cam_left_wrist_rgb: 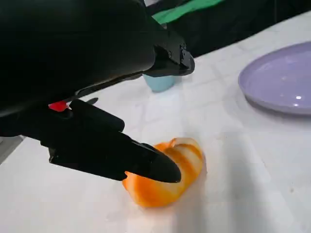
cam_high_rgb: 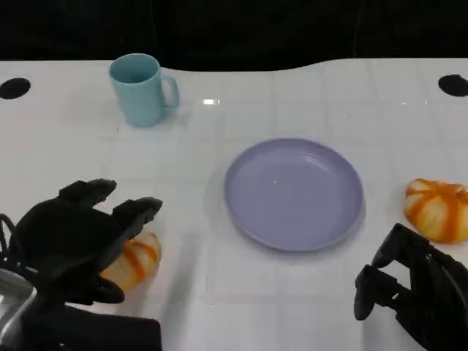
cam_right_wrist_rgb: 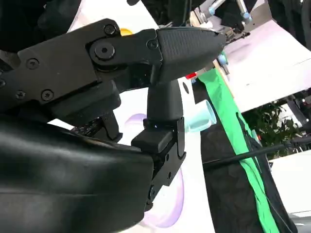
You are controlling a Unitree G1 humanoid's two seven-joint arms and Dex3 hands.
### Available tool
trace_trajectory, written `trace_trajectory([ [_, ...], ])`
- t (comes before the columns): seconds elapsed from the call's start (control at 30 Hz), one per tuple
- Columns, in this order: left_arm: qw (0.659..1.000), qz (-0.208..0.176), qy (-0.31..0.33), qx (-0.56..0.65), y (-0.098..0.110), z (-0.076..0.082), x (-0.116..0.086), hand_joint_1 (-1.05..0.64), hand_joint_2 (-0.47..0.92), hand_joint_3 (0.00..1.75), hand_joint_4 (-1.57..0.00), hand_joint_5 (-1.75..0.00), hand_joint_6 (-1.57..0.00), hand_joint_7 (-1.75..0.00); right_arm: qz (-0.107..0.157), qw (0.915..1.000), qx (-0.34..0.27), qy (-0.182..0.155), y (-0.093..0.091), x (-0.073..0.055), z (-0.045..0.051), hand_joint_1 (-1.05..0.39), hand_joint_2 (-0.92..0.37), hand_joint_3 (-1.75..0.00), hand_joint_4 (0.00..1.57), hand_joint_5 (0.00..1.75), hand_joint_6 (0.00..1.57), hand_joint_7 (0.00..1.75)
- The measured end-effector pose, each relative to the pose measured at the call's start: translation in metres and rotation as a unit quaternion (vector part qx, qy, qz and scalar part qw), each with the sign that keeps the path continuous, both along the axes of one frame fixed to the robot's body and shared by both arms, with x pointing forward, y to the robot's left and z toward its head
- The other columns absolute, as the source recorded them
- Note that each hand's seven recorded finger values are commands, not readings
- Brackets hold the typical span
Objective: Grasp the bread from the table and place it into the plate.
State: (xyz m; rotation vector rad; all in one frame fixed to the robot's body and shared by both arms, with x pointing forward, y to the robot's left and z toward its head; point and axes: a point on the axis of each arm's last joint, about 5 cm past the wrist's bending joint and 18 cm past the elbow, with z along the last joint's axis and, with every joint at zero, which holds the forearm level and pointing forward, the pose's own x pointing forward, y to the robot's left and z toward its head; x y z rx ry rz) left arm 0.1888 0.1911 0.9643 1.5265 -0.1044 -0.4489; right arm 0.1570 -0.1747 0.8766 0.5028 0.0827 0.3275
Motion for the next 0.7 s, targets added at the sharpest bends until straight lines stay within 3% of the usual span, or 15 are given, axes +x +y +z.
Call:
trace_trajectory([
  [0.2,1.000,0.000,0.029,0.011,-0.002,-0.009,0.012,-0.56,0.90,0.01,-0.07,-0.06,-0.13,0.00,0.000,1.0000,0.000,0.000,0.000,0.000,0.0001,-0.58,-0.92,-0.34,0.74,1.75,0.60,1.58],
  [0.7,0.995,0.023,0.094,0.024,-0.004,-0.059,0.048,-0.56,0.91,0.00,-0.14,-0.06,-0.14,-0.01,0.002,1.0000,0.001,-0.002,0.000,0.001,-0.0002,-0.58,-0.92,-0.35,0.74,1.75,0.61,1.59],
])
